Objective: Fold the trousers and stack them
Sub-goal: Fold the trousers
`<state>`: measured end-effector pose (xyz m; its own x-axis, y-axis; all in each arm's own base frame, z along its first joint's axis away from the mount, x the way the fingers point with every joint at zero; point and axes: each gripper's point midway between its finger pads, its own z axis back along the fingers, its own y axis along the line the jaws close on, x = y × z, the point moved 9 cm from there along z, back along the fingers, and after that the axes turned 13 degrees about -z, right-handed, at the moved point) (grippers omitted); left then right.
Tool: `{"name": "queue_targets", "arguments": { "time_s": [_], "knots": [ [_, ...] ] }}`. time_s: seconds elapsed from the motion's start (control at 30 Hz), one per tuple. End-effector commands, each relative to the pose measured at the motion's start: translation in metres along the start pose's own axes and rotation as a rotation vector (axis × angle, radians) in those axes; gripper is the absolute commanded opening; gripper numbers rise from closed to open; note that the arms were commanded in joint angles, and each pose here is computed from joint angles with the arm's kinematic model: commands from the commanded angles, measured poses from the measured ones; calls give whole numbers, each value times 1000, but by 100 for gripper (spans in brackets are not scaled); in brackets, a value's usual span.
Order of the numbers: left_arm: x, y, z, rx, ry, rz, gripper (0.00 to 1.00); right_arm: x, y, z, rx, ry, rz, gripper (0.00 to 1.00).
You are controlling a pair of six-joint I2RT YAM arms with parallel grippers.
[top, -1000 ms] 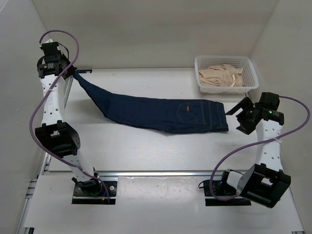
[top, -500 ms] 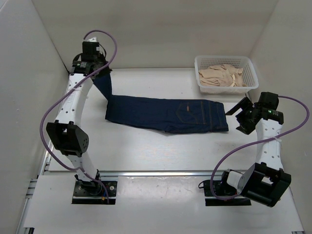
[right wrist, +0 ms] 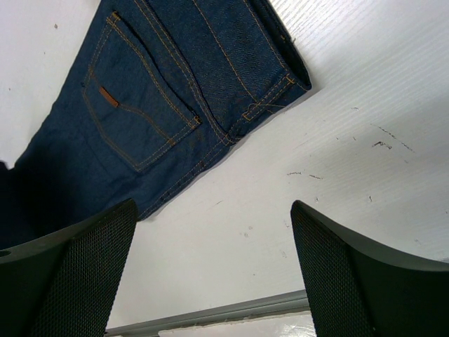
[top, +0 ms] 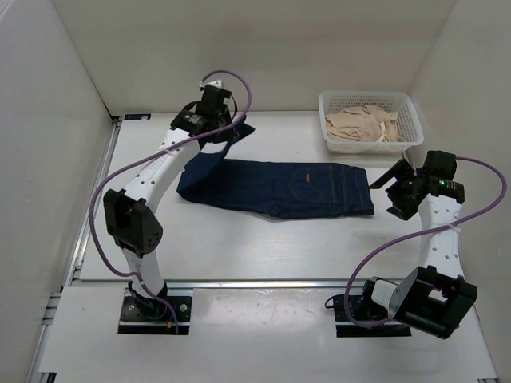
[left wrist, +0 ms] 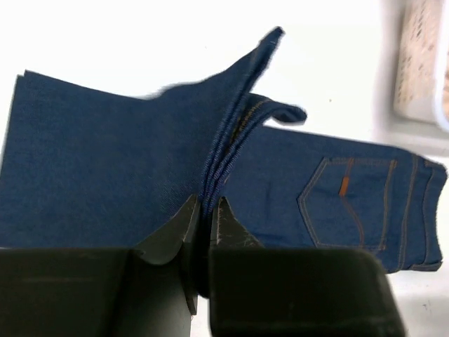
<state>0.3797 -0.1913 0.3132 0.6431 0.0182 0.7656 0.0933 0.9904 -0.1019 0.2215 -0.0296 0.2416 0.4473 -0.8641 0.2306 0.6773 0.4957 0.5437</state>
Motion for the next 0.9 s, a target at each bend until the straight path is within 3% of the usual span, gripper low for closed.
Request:
{"name": "queue_targets", "arguments": {
  "time_s": [0.0,0.3,0.5,0.7,0.73,0.77,0.8,0.87],
  "knots": [
    [-4,-9,-15,28,4,33,10,1,3,4,4,-6,18,94],
    [-34,-29,-29,24,81,7,10,2,3,4,-2,-13,18,94],
    [-16,-34,-20,6,27,33,10,2,3,4,-2,-13,18,94],
    [-38,-72,-30,-105,105,6,10,1,3,6,4,-19,20,94],
    [-48,-80,-36,-120,137,3,19,0,1,4,-2,-13,18,94],
    [-55,-88,-37,-150,162,-9,48,0,1,4,-2,-13,18,94],
    [-64,-105,-34,-227,197,-49,99,0,1,4,-2,-13,18,94],
    [-77,-115,-38,-273,238,-99,100,0,1,4,-2,-13,18,94]
  ]
}}
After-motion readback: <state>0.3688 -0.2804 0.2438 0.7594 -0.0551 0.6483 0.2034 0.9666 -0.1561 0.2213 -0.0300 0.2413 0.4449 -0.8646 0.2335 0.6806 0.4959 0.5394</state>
